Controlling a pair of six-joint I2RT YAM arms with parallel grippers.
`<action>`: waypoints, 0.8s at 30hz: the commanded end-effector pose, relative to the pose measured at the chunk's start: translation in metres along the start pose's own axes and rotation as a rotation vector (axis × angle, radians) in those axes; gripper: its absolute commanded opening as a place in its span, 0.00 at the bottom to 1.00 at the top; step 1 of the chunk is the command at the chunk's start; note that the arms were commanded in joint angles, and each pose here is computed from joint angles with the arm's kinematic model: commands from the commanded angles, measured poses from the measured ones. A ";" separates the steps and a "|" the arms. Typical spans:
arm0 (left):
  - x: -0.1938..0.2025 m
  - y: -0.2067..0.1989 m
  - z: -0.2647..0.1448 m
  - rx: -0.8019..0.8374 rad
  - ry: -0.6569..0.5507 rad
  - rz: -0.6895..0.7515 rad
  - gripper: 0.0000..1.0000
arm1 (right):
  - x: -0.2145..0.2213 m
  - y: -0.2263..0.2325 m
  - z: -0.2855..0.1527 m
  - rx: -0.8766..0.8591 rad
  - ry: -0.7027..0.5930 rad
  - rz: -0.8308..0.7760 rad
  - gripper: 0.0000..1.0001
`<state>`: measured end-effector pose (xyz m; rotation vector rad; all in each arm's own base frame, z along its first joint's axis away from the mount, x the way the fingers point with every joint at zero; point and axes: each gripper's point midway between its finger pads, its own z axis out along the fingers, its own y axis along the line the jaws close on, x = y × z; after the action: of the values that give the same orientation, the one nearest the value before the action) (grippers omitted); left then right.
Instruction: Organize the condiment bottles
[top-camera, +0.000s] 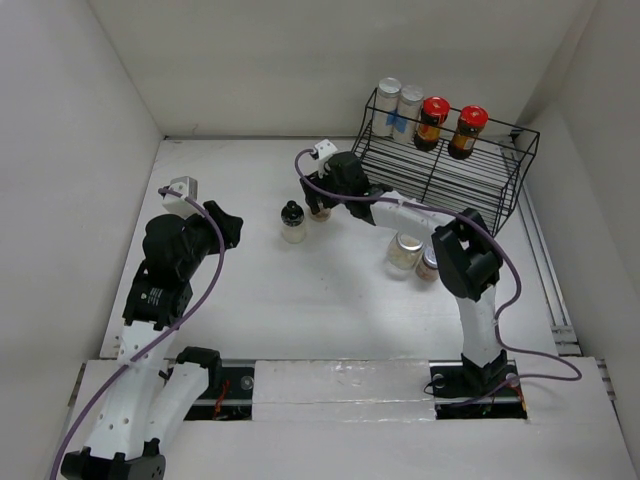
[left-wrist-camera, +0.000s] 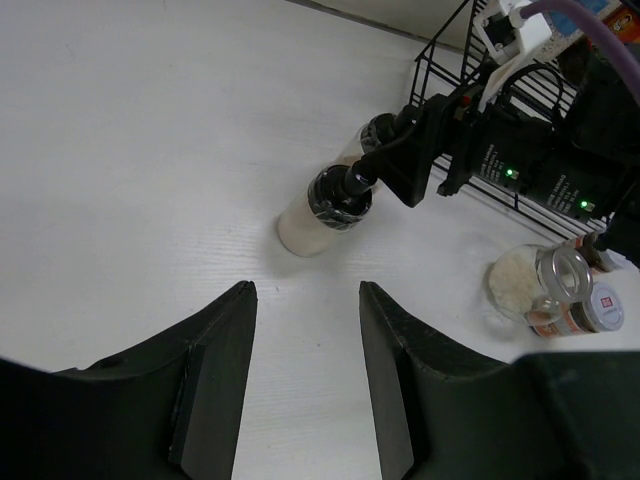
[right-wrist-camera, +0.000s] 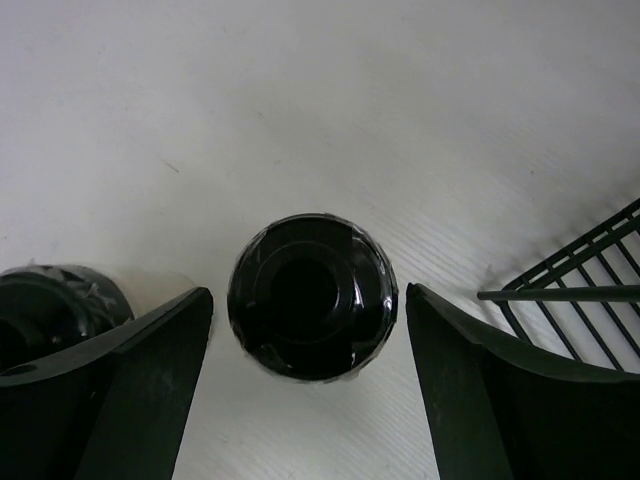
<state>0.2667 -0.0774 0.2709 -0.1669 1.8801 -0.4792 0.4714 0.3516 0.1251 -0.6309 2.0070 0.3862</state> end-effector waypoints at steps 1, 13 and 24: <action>-0.011 -0.005 -0.001 0.025 -0.040 0.013 0.41 | -0.022 0.000 0.008 0.021 -0.050 -0.011 0.83; -0.011 -0.005 -0.001 0.025 -0.040 0.013 0.41 | -0.134 -0.007 -0.097 0.046 -0.313 0.041 0.46; -0.014 -0.005 -0.001 0.029 -0.049 0.012 0.41 | -0.203 -0.112 -0.163 0.166 -0.462 0.089 0.46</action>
<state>0.2672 -0.0755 0.2710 -0.1731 1.8786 -0.4757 0.4862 0.2438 0.3732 -0.3376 1.6290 0.3785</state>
